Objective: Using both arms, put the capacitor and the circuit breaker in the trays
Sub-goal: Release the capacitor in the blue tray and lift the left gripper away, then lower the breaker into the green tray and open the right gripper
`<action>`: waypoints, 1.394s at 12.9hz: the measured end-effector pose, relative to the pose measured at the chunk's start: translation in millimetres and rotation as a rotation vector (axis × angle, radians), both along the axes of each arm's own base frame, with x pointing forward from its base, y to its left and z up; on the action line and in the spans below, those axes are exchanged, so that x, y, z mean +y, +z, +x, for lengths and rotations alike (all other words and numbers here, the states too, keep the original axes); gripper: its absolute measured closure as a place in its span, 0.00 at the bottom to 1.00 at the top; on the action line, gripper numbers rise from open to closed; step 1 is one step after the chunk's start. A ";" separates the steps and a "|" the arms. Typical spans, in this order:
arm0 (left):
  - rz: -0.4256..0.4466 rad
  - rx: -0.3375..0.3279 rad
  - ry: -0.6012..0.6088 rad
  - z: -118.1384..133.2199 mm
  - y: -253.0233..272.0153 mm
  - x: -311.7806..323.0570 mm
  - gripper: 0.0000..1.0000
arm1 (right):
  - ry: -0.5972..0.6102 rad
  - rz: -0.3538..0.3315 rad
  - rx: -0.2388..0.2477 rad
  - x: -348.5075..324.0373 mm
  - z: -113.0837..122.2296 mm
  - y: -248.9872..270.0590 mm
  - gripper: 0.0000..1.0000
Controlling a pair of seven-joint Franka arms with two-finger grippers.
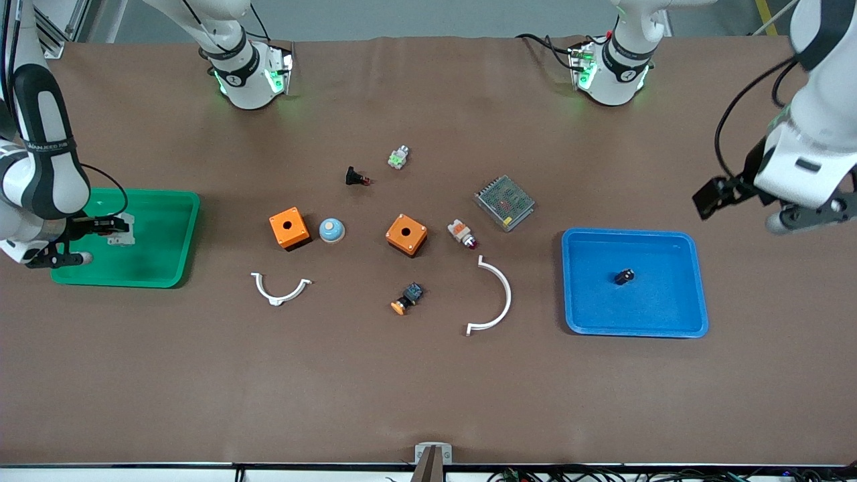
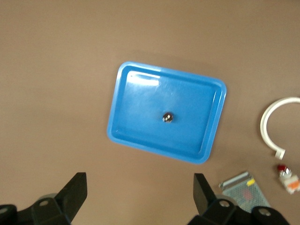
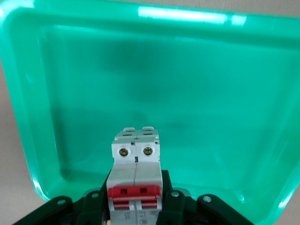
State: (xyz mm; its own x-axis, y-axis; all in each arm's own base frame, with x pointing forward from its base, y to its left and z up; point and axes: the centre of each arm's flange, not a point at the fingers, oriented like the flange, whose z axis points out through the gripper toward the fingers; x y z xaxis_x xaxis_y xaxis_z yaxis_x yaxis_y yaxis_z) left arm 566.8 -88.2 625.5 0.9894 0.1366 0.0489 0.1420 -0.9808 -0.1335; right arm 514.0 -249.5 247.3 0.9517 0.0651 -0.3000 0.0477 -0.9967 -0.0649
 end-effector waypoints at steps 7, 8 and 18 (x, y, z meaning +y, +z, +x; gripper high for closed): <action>-0.080 0.041 -0.097 -36.6 32.8 44.1 0.00 | 0.003 -0.031 -0.067 -7.7 -4.0 -10.9 0.60; -0.097 0.047 -0.095 -38.4 31.7 44.4 0.00 | 0.006 -0.032 -0.068 -6.9 -3.7 -15.1 0.60; -0.102 0.061 -0.124 -50.1 28.1 27.7 0.00 | 0.017 -0.025 -0.041 -5.6 8.9 -22.6 0.12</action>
State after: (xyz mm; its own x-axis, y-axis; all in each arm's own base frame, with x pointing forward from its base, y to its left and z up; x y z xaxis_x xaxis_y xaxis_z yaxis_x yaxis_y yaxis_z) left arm 516.6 -60.5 653.6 0.9997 0.0146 -0.0199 0.0138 -0.9992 -0.0374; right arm 523.0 -255.1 224.7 0.9621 0.0742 -0.2623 0.0666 -0.9971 -0.0379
